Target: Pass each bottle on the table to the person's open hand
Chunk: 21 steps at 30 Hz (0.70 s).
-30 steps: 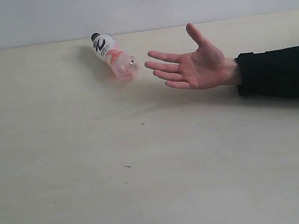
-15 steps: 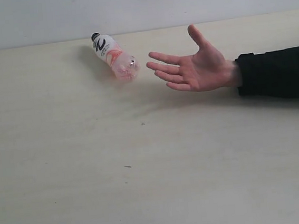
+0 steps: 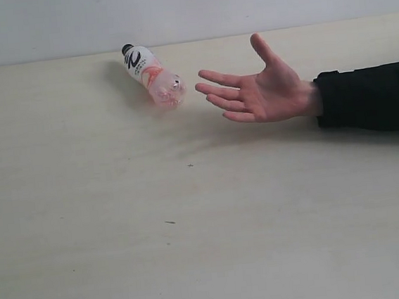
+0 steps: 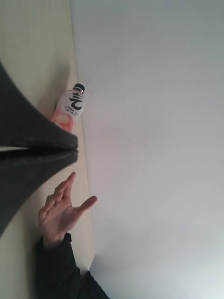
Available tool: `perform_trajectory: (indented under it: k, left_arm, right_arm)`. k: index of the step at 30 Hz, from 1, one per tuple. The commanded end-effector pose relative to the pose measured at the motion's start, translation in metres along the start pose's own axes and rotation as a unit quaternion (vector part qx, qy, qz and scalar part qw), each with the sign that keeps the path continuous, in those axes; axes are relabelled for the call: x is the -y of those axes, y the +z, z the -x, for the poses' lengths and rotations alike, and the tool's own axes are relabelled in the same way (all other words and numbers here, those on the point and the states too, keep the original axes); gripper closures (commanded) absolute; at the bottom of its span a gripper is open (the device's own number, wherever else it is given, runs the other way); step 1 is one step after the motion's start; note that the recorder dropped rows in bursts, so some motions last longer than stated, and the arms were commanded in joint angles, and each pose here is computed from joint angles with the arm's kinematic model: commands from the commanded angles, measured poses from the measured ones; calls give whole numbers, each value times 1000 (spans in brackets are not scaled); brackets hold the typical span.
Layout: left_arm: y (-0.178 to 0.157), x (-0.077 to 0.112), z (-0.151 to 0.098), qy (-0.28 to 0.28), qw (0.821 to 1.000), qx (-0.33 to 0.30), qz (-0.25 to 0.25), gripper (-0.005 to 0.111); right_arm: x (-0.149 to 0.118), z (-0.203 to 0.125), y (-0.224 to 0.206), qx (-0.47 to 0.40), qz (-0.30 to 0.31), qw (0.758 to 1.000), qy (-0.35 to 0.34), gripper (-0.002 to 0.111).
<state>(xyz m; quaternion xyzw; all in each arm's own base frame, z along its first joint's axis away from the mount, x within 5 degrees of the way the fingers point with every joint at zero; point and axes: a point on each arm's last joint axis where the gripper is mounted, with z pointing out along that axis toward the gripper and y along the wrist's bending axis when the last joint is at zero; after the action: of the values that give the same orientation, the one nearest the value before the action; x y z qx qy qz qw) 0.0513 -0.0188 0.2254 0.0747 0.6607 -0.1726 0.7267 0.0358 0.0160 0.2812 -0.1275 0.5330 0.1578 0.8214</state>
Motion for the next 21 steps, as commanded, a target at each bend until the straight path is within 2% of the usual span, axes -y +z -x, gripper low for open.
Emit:
perform_trajectory:
  k: [1, 5, 9, 13, 15, 16, 19, 21]
  left_arm:
    - [-1, -3, 0, 7, 999, 5, 31, 107]
    - [-1, -5, 0, 9, 999, 7, 48, 107]
    - [-1, -5, 0, 9, 999, 7, 48, 107]
    - [-1, -5, 0, 9, 999, 6, 46, 107]
    - [-1, -5, 0, 9, 999, 6, 46, 107]
    - [-1, -4, 0, 9, 999, 5, 43, 107]
    - [-1, -4, 0, 9, 999, 5, 42, 107]
    - [-1, -4, -1, 9, 999, 5, 41, 107]
  right_arm:
    - [0, 7, -1, 43, -3, 999, -2, 108]
    - [1, 7, -1, 47, -2, 999, 12, 108]
    - [3, 8, -1, 54, -10, 995, 87, 108]
    - [13, 21, -4, 131, -46, 973, 186, 108]
    - [16, 24, -5, 149, -58, 967, 199, 108]
    - [15, 24, -2, 131, -58, 972, 185, 108]
    - [7, 20, 20, -3, -37, 988, 147, 108]
    - [3, 16, 39, -88, -21, 987, 130, 108]
